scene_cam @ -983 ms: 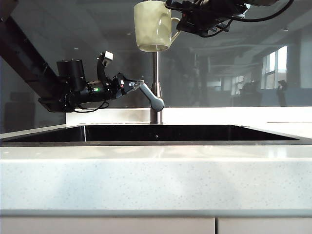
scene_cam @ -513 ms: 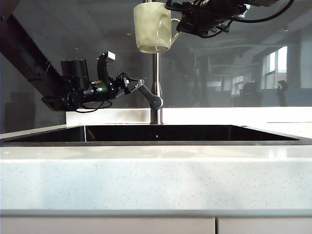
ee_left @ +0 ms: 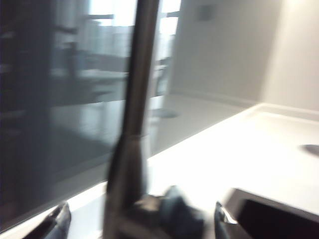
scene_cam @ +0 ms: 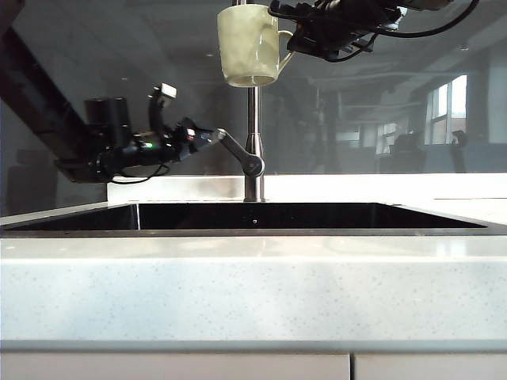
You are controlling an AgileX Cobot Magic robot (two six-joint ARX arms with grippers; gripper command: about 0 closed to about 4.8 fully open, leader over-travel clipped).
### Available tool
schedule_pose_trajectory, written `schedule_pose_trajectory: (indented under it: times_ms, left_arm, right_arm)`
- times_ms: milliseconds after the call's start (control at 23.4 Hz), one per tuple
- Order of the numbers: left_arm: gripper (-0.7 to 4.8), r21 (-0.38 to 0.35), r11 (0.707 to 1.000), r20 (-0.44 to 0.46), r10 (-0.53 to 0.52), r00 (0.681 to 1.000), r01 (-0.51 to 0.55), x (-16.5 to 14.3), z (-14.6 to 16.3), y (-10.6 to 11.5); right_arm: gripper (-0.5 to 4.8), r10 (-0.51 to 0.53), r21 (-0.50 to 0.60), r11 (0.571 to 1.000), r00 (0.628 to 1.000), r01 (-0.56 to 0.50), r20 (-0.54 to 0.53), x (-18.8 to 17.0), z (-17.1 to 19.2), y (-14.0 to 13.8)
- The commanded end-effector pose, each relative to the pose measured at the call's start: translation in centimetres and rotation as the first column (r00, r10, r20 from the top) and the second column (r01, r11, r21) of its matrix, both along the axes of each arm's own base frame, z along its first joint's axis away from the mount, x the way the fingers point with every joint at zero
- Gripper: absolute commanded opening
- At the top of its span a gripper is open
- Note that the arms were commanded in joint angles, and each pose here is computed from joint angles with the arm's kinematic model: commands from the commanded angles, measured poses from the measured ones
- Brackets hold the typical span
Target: Pick up the mug next to the sink, go to the faucet to get some water, pour the water into the sink, and finally put the mug back to its place.
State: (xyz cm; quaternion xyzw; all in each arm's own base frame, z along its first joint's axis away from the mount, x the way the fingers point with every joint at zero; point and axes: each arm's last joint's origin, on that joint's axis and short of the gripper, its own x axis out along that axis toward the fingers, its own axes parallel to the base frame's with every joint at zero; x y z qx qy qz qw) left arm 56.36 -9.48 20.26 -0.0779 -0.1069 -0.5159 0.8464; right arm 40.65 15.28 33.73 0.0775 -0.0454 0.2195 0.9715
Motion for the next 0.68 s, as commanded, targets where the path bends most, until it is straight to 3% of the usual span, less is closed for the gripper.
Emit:
schedule_pose_trajectory:
  times_ms: [43,299,342,427,556,684]
  left_arm:
    - [3.63,-0.058,0.989,0.04,-0.136,0.99,0.138,-1.1,2.0,0.5]
    - [3.44,-0.125,0.964,0.082,-0.225,0.971,0.234,-2.6,3.5,2.3]
    - [2.41,-0.128,0.957,0.052,-0.256,0.965,0.261,-2.7,3.7,2.7]
    - [1.28,-0.129,0.952,0.008,-0.278,0.961,0.276,-2.7,3.7,3.3]
    - [0.45,-0.154,0.946,-0.046,-0.296,0.954,0.286,-2.7,3.7,3.8]
    - [-0.04,-0.158,0.945,-0.057,-0.299,0.953,0.287,-2.7,3.7,4.0]
  right_arm:
    - [-0.05,-0.003,0.053,0.999,0.994,-0.003,0.105,-0.5,2.1,-0.2]
    - [-0.05,-0.029,0.042,0.999,0.994,0.024,0.102,-0.4,2.3,-1.2]
    - [-0.05,-0.04,0.029,0.999,0.994,0.037,0.106,-0.4,2.5,-1.6]
    - [-0.05,-0.062,-0.007,0.998,0.991,0.063,0.117,-0.5,2.8,-2.4]
    - [-0.05,-0.103,-0.119,0.986,0.986,0.119,0.129,-0.8,3.2,-3.3]
    - [-0.05,-0.158,-0.266,0.945,0.978,0.19,0.137,-1.3,3.6,-3.8]
